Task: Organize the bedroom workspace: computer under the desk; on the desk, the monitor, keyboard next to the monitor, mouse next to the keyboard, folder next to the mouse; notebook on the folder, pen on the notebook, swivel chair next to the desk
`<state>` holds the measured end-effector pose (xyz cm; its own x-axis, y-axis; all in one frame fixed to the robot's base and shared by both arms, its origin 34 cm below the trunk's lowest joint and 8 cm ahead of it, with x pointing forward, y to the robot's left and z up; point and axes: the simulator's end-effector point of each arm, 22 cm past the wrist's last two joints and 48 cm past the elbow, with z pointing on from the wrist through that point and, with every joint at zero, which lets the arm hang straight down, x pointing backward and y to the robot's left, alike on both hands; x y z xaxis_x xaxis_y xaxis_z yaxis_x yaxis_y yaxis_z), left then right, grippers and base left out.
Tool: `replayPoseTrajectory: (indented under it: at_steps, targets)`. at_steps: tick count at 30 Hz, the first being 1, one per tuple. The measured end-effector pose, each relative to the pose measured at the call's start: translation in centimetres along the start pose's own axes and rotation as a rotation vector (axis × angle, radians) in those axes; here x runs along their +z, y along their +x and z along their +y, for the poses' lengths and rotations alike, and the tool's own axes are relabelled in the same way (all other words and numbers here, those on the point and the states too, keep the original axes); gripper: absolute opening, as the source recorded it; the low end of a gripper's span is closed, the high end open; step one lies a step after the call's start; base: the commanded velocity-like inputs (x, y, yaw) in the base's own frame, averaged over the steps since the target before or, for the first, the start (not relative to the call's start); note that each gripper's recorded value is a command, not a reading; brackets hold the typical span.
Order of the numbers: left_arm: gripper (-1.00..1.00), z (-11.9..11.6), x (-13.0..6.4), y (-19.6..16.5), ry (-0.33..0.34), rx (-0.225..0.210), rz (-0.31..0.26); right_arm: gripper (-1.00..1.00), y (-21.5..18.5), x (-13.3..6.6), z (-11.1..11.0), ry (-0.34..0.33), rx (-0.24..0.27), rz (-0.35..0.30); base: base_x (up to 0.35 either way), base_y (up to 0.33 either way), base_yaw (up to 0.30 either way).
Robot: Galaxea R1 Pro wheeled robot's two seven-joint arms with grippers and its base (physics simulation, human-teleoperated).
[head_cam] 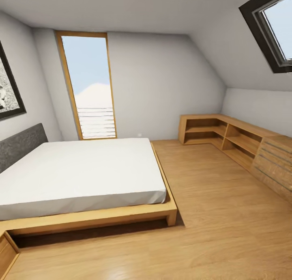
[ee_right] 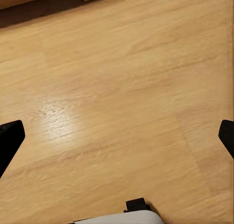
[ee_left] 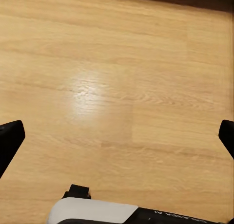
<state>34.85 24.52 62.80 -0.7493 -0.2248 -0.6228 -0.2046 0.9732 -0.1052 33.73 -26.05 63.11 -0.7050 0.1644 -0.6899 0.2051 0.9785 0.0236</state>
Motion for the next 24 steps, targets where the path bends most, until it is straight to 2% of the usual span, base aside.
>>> replayPoseTrajectory:
  at_steps: [6, 13, 19, 24]
  targets:
    - [1.00, 0.00, -0.02, -0.01, 0.000, 0.000, -0.001, 1.00, 0.01, -0.01, -0.18, 0.005, 0.002, 0.001, 0.179, 0.131, -0.260]
    - [1.00, -0.04, -0.02, 0.02, 0.000, -0.001, 0.000, 1.00, 0.00, 0.01, -0.33, 0.008, 0.003, 0.001, 0.211, 0.233, -0.260]
    - [1.00, -0.06, 0.00, 0.04, 0.001, -0.001, 0.001, 1.00, -0.02, 0.05, -0.43, 0.010, 0.003, 0.002, 0.003, 0.283, -0.260]
    - [1.00, 0.02, 0.00, 0.00, -0.001, -0.001, 0.000, 1.00, -0.02, 0.06, -0.62, 0.014, 0.006, 0.002, -0.005, 0.088, -0.260]
